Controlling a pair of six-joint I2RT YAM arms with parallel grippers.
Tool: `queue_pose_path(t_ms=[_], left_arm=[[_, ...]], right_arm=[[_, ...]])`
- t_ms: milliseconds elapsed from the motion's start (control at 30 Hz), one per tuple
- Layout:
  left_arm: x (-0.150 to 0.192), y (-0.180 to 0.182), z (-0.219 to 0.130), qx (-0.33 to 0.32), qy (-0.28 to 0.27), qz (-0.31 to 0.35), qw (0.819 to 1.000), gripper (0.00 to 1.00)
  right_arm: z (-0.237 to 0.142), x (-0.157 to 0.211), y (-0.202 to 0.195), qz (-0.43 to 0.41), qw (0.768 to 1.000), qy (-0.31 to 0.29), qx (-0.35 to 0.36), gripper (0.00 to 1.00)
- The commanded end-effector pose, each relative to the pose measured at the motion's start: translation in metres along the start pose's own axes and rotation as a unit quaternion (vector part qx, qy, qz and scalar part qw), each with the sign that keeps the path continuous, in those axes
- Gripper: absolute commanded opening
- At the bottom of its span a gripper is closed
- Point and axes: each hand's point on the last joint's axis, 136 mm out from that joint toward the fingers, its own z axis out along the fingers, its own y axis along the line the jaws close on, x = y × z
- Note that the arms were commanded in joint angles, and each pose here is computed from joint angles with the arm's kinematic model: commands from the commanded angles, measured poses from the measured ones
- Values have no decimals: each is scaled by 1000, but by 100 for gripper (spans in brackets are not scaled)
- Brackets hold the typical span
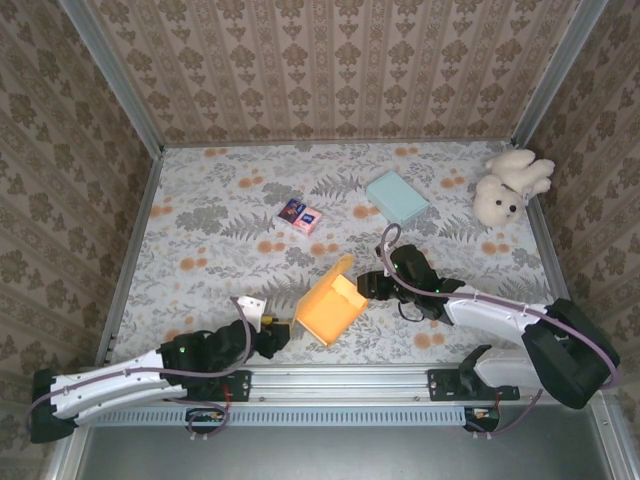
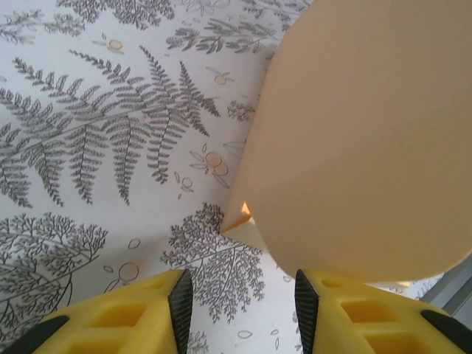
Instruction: Fold the paper box
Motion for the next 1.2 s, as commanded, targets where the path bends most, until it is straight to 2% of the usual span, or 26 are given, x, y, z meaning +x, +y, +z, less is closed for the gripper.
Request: queue_pose_path(t_ms=[0,100,167,200,467,600,700,767,1033,1167], left_arm=[[11,1,-3,5,25,-3,1000,43],[9,-7,-9,23,32,7,999,48],[3,-17,-16,41,33,22,998,65],[-1,-21,-19,47,29,28,998,70],[-22,-42,-30,96,-14,58,994,71],[-22,-47,-21,97,-18,64,993,73],[-27,-39,-11,66,-33,66,995,76],[-32,-35,-6,49,-49,68,995,74],[-56,-32,4,20,-123,104,987,54],[-65,-23,1,-7,-146,123,981,41]], right_arm=[[6,-2,2,-2,1000,-13,-2,49],[10,-1,3,0,1000,-10,2,49],[11,0,3,1,1000,-10,5,49],[11,0,2,2,1000,-11,6,49],[7,-3,-1,-2,1000,-18,20,49],[7,-4,-1,0,1000,-20,19,50],[8,-4,1,1,1000,-22,16,50],[9,-3,1,2,1000,-22,14,49],[13,3,9,-9,1000,-7,2,48],[15,7,13,-17,1000,0,0,41]])
